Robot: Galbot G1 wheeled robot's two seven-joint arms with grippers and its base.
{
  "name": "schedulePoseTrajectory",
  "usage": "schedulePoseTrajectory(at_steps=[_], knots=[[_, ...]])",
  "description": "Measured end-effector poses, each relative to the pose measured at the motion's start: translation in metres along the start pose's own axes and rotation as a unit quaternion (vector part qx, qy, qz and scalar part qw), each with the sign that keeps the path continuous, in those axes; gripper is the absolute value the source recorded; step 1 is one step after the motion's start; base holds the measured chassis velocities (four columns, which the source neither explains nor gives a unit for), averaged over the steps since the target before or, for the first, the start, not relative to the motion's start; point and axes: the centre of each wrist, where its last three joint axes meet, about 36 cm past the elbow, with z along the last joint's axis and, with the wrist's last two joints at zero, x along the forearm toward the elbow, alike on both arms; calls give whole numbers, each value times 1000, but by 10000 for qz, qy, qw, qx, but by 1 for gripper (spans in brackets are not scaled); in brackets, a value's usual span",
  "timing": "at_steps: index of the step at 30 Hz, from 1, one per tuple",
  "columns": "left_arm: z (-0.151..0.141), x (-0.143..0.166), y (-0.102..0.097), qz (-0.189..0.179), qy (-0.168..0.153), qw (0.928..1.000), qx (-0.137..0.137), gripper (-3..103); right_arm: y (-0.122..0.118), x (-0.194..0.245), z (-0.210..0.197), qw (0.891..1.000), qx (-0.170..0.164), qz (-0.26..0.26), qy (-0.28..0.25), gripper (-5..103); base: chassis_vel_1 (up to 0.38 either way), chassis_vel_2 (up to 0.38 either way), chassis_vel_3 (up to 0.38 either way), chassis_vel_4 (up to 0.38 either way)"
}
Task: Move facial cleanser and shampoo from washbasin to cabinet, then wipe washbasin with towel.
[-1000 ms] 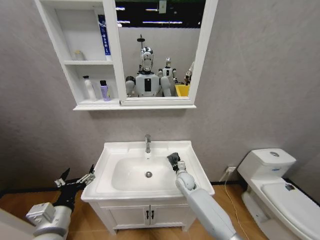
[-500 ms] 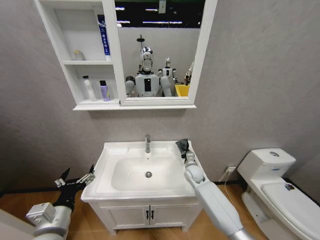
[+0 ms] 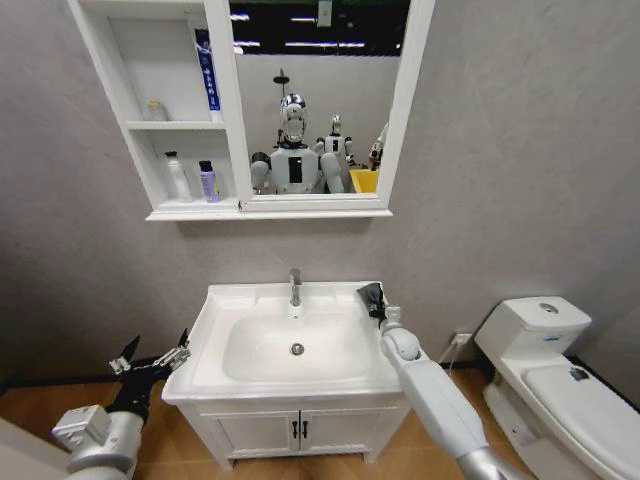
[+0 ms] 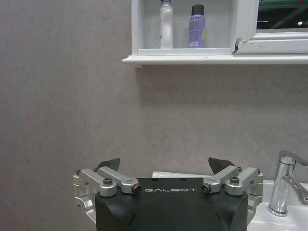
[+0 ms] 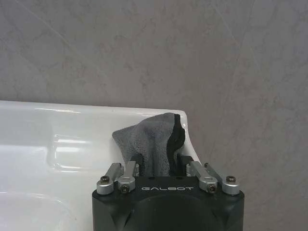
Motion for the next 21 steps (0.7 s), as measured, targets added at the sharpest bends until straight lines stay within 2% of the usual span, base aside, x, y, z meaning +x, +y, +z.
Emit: schedulePoseTrajectory(at_steps=[1,3,4,6,7,8,9,12,13,14,15,18,19,21], knots=[[0,0,0,0,0,10000,0,100,0,0,0,10000,0,0,-1,41,0,0,0,0],[0,0,0,0,0,10000,0,100,0,0,-1,10000,2,-2,-8,41,0,0,0,0],[0,0,0,0,0,10000,0,100,-1,1,-2,10000,11,-2,-25,52,0,0,0,0],[0,0,0,0,0,10000,0,100,-1,1,-2,10000,29,6,-32,52,0,0,0,0],[0,0,0,0,-1,10000,0,100,-1,1,-2,10000,58,25,-34,63,0,0,0,0],[0,0,0,0,0,10000,0,100,-2,0,-2,10000,76,47,-27,63,0,0,0,0],[0,0,0,0,0,10000,0,100,-3,0,-2,9999,91,68,-17,74,0,0,0,0],[0,0,0,0,0,10000,0,100,-4,0,-1,9999,128,106,-15,74,0,0,0,0],[0,0,0,0,-1,10000,0,100,-6,1,0,9998,168,129,-32,85,0,0,0,0],[0,0,0,0,-1,10000,0,100,-6,1,0,9998,168,129,-32,85,0,0,0,0],[0,0,0,0,0,10000,0,100,-7,2,-1,9997,209,142,-69,95,0,0,0,0],[0,0,0,0,-1,10000,0,100,-9,4,-3,9993,295,167,-169,95,0,0,0,0],[0,0,0,0,0,10000,0,100,-10,5,-3,9988,377,162,-249,100,0,0,0,0],[0,0,0,1,0,10000,0,100,-15,4,-1,9970,590,161,-480,100,0,0,0,0]])
